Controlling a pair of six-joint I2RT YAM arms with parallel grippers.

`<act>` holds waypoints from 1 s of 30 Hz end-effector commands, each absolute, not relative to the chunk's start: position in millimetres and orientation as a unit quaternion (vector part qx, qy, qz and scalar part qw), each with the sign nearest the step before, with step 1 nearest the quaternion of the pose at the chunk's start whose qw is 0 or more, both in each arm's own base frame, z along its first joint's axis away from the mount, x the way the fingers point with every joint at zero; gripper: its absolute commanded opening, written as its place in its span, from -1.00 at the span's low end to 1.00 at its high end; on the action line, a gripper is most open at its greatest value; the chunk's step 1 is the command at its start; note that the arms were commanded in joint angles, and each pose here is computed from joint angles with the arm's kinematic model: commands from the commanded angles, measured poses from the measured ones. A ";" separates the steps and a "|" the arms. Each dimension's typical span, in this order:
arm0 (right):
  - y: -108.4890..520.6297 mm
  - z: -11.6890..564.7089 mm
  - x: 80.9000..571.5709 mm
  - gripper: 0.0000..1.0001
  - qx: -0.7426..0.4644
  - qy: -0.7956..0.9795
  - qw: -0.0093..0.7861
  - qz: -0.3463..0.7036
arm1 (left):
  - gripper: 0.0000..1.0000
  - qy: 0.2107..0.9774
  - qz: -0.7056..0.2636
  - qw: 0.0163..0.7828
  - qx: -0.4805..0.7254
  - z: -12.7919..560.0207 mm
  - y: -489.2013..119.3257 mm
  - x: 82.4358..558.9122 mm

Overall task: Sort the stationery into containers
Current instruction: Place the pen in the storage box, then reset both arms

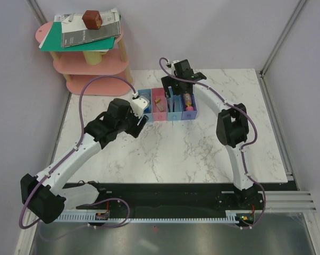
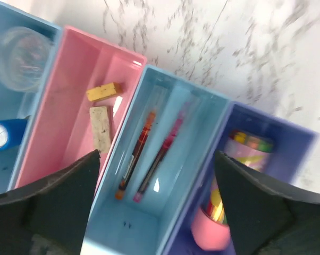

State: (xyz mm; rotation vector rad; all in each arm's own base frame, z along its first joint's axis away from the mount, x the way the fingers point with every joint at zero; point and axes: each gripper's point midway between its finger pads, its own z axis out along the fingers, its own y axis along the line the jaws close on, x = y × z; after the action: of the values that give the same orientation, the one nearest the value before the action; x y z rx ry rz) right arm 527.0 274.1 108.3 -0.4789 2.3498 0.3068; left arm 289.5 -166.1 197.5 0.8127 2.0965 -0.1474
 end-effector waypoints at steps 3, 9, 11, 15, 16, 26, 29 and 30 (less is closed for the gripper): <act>258.2 259.0 505.8 0.96 -0.208 0.850 0.466 0.135 | 0.64 0.805 -0.050 0.500 0.316 254.3 -161.7 300.3; 216.6 332.3 438.9 0.96 -0.241 0.839 0.477 0.105 | 0.78 0.785 -0.077 0.546 0.281 300.9 -159.1 293.2; 191.3 349.7 410.8 0.96 -0.237 0.841 0.480 0.076 | 0.83 0.791 -0.093 0.541 0.269 302.0 -157.1 284.1; 157.1 349.4 354.8 0.96 -0.256 0.844 0.469 0.050 | 0.90 0.799 -0.100 0.538 0.250 304.7 -142.6 265.0; 152.3 352.0 343.8 0.96 -0.260 0.840 0.473 0.051 | 0.92 0.800 -0.098 0.539 0.246 304.3 -138.5 262.6; 118.1 348.8 271.4 0.96 -0.267 0.834 0.480 0.052 | 0.99 0.795 -0.111 0.551 0.227 320.8 -123.0 238.3; 117.2 347.9 269.9 0.96 -0.271 0.833 0.479 0.050 | 0.99 0.796 -0.107 0.552 0.225 319.6 -119.8 236.5; 116.9 347.2 270.6 0.96 -0.271 0.834 0.479 0.049 | 0.99 0.796 -0.107 0.552 0.224 319.3 -119.3 237.0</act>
State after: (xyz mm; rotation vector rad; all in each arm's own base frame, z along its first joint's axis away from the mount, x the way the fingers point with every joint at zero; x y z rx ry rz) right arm 271.2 121.2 352.3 -0.6440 2.0247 0.1503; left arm 242.5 -121.0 310.7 0.5638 1.8898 -0.2225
